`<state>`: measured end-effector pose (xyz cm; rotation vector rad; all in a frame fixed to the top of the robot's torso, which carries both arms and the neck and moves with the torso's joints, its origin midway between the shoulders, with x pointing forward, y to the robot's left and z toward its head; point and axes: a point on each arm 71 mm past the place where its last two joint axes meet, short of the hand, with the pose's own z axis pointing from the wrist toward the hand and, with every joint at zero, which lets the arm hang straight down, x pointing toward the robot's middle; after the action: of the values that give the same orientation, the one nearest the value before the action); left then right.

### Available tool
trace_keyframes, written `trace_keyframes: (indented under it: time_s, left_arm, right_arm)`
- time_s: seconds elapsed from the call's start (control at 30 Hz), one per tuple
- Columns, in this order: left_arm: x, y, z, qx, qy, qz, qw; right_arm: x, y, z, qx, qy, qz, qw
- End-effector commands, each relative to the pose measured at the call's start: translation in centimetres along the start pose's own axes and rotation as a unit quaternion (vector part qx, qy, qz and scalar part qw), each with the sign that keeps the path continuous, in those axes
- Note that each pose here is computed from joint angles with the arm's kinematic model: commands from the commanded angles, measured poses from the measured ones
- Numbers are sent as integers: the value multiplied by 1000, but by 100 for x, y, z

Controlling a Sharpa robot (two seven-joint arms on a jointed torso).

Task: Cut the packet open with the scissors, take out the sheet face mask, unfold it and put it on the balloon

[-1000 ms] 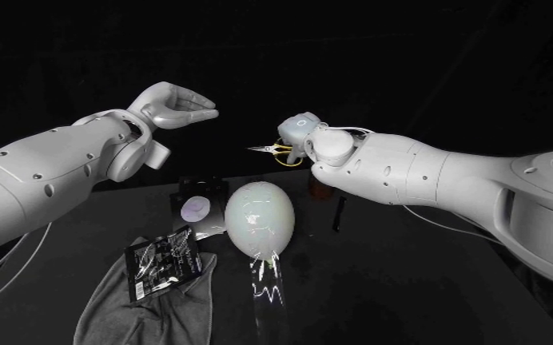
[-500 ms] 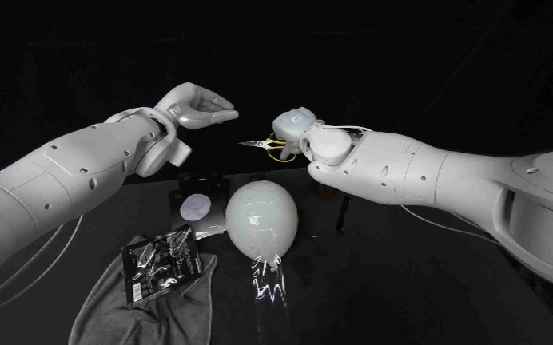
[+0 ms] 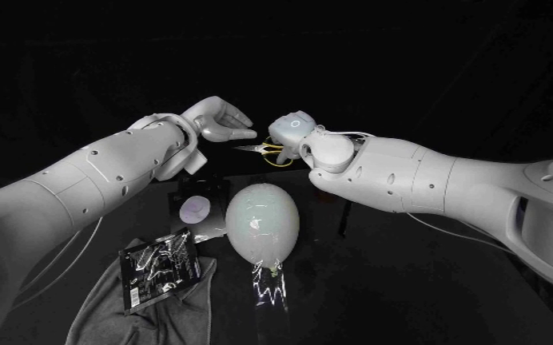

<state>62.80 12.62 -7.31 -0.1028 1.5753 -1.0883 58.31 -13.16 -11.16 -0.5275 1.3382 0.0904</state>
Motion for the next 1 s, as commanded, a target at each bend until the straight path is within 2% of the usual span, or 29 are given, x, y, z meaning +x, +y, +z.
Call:
trace_keyframes:
  time_s: [0.03,0.33,0.67,1.0]
  left_arm:
    - [60,-40,32,6,22,11,1000]
    - [148,-61,77,-5,40,13,999]
    - [170,7,91,-48,46,24,998]
    - [201,39,94,-63,59,20,996]
  right_arm:
    - [-42,33,-6,-12,-12,-11,1000]
    - [-89,84,-23,-20,-21,-14,999]
    - [-170,149,-59,-30,-36,-15,999]
    - [-204,178,-72,-33,-42,-15,998]
